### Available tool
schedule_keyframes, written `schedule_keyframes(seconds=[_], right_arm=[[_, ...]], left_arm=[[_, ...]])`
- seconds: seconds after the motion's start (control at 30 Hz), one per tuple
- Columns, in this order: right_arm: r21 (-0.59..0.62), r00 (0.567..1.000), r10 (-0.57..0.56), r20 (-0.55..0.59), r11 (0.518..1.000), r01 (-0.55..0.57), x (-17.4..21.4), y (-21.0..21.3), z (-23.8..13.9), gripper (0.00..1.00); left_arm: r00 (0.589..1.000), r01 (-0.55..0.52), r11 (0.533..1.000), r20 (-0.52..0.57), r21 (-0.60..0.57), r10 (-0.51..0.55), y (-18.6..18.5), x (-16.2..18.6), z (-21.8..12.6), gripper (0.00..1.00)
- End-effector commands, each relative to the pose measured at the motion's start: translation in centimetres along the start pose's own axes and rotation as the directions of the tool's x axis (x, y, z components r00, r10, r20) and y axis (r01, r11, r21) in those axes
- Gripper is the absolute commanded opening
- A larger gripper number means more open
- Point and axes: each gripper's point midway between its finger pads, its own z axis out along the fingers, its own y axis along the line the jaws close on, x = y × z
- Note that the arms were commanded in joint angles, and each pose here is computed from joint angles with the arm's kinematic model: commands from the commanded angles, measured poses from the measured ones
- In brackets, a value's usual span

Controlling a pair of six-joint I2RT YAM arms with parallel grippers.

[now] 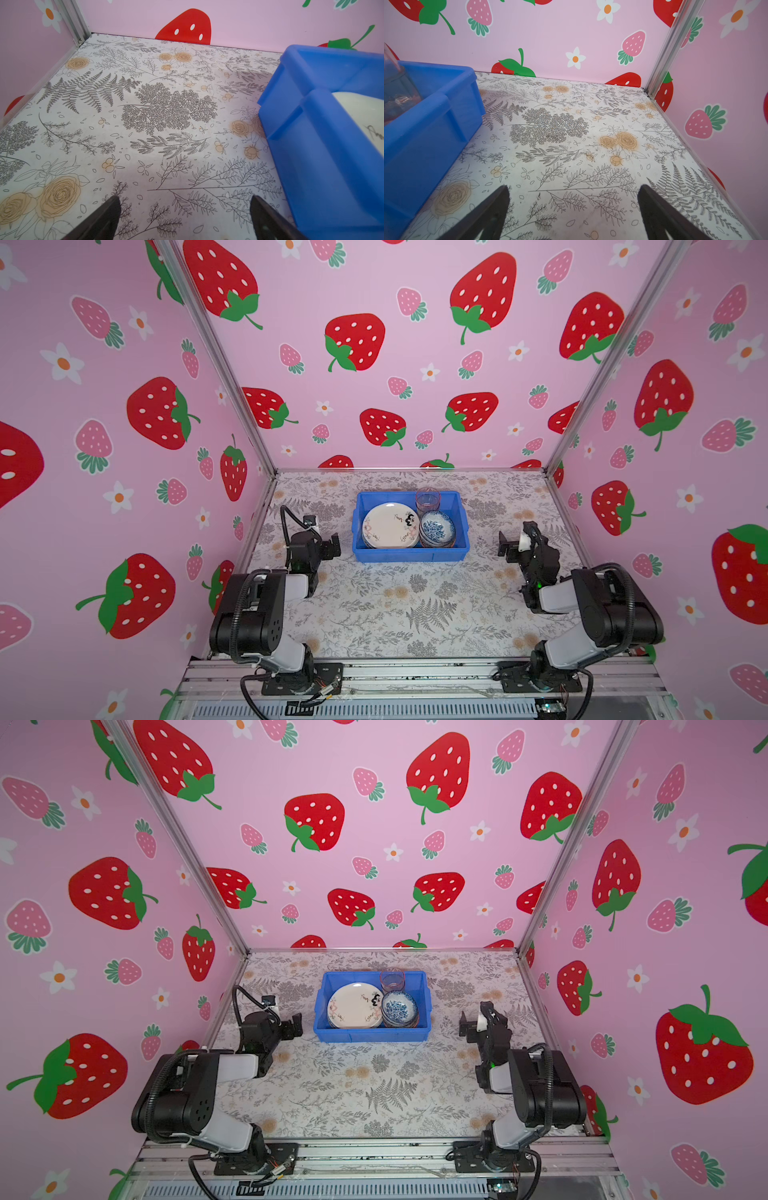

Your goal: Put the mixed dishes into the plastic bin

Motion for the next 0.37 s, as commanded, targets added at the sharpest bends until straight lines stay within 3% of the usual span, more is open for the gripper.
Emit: schedule_keyframes(seconds=[0.0,0.33], right_arm=[[0.014,0.999,-0.014,0.044,1.0,0.013,-1.27,-0.26,0.14,0.99],[0.013,0.999,-0.014,0.044,1.0,0.013,-1.27,-0.21,0.14,0.99]], left_arm=[[0.999,-0.019,1.0,0.031,0.011,0.018,-0.15,-1.24,0.29,0.99],[0.999,-0.022,1.0,0.027,0.006,0.022,-0.14,-1.14,0.3,0.99]])
